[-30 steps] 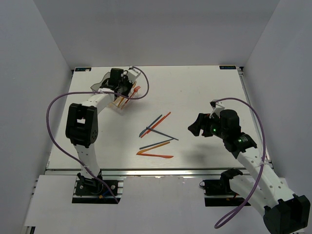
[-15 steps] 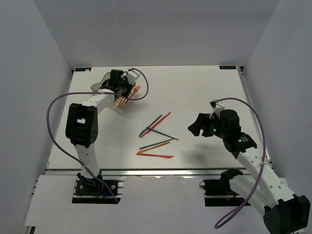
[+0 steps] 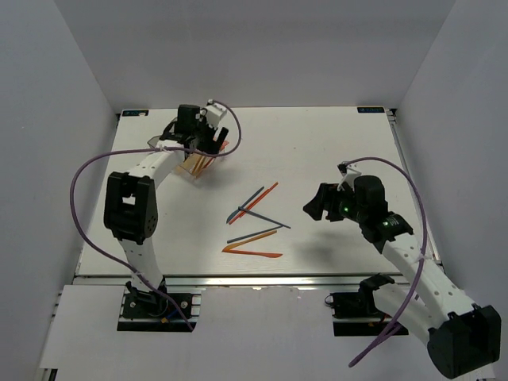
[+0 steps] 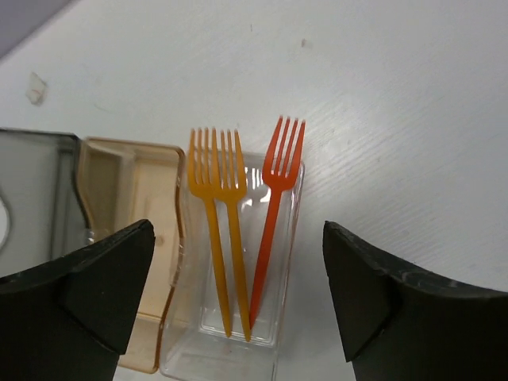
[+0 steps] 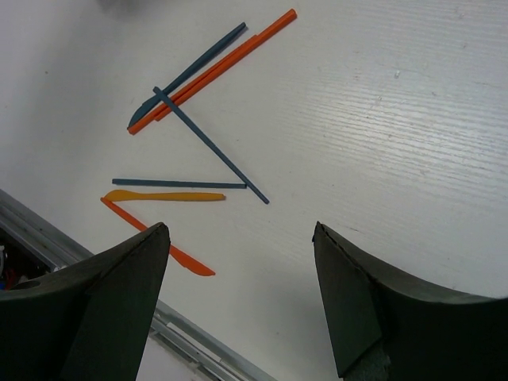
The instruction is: Sort the eating utensils into containers
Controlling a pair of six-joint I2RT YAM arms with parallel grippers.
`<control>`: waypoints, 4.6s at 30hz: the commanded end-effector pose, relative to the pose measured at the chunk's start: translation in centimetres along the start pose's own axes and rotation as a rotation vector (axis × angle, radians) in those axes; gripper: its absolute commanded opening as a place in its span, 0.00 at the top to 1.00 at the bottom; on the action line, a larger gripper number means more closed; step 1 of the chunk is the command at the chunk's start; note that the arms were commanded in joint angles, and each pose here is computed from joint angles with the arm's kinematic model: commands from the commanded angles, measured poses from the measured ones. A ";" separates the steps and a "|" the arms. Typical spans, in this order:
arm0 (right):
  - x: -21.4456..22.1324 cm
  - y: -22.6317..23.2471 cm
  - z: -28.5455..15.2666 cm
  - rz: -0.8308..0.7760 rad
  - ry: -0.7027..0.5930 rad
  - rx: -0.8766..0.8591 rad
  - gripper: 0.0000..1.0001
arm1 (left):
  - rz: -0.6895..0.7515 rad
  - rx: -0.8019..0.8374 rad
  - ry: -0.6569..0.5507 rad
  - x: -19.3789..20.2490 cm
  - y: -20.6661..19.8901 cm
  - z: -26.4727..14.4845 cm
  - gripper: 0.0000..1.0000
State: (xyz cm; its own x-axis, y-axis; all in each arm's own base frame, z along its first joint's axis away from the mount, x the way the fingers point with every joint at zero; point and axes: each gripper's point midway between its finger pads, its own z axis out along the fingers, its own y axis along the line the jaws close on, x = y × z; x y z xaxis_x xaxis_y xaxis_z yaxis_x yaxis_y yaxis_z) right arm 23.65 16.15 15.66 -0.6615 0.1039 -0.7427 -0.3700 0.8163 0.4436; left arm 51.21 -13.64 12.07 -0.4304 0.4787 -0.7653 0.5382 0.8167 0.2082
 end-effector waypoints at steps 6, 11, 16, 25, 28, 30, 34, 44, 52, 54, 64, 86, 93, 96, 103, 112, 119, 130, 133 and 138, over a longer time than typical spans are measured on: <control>2.6 4.7 6.3 -0.228 0.179 -0.097 0.19 | -0.240 -0.243 -0.292 -15.2 2.6 -14.7 0.02; 3.5 7.8 10.6 -0.537 0.263 -0.109 0.35 | -0.620 -0.473 -0.291 -10.2 3.9 -22.8 0.02; 5.8 7.8 13.9 -0.682 0.363 -0.109 0.39 | -0.690 -0.581 -0.312 -1.5 2.5 -27.0 0.02; 8.6 7.2 17.7 -0.795 0.493 -0.080 0.53 | -0.631 -0.481 -0.272 6.5 -1.8 -26.3 0.02; 9.4 7.0 18.5 -0.817 0.523 -0.080 0.57 | -0.625 -0.440 -0.254 7.1 -2.6 -25.7 0.02; 10.0 6.7 18.8 -0.824 0.543 -0.076 0.65 | -0.620 -0.397 -0.261 6.7 -3.3 -25.5 0.02; 10.2 6.5 18.9 -0.839 0.553 -0.077 0.81 | -0.614 -0.358 -0.254 6.6 -3.9 -25.0 0.02; 6.2 8.6 17.7 -0.843 0.446 -0.075 0.99 | -0.613 -0.233 -0.282 5.3 -5.7 -24.6 0.02; -1.4 15.6 12.6 -0.404 0.161 -0.200 1.00 | -0.762 0.405 -0.629 -3.7 -13.8 -26.8 0.02; -3.6 17.2 10.7 -0.272 0.100 -0.317 1.00 | -0.822 0.574 -0.678 -4.4 -15.8 -27.9 0.02; -3.9 22.7 3.6 -0.062 0.093 -0.678 1.00 | -0.759 0.718 -0.764 -7.7 -17.8 -29.2 0.06; -3.5 25.0 3.0 -0.072 0.078 -0.757 1.00 | -0.775 0.730 -0.691 -8.8 -18.8 -27.1 0.72; -5.2 24.4 2.8 -0.082 -0.013 -0.705 1.00 | -0.721 0.657 -0.633 -8.3 -18.4 -26.0 1.00; -6.1 22.7 3.2 -0.059 -0.060 -0.602 0.74 | -0.685 0.534 -0.598 -7.9 -16.9 -25.0 1.00; -7.9 14.5 1.9 -0.030 -0.220 -0.258 0.11 | -0.404 -0.202 -0.441 -7.8 -4.5 -20.8 1.00; -5.1 11.7 -1.4 -0.078 -0.215 -0.221 0.11 | 0.077 -0.419 -0.493 -14.9 7.6 -14.1 1.00; -2.2 12.4 -3.0 -0.091 -0.142 -0.324 0.11 | 0.125 -0.349 -0.431 -12.7 11.6 -5.2 1.00; -3.1 11.9 -2.6 -0.110 -0.173 -0.282 0.11 | 0.127 -0.270 -0.410 -8.7 10.5 0.2 1.00; -3.1 11.8 -2.3 -0.100 -0.171 -0.277 0.11 | 0.140 -0.263 -0.359 -6.6 10.2 1.5 0.99; -2.8 11.4 -1.9 -0.092 -0.166 -0.261 0.11 | 0.144 -0.258 -0.304 -3.3 9.2 2.3 0.97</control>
State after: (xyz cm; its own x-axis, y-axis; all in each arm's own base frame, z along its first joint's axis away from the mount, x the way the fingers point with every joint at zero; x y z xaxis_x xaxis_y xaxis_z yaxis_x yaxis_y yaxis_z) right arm 19.40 24.03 22.52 -0.5471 0.1178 -0.8287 -0.5839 0.6557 0.4787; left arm 60.17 -8.27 16.28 -0.1119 0.4896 -0.8647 0.3413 0.8362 0.4293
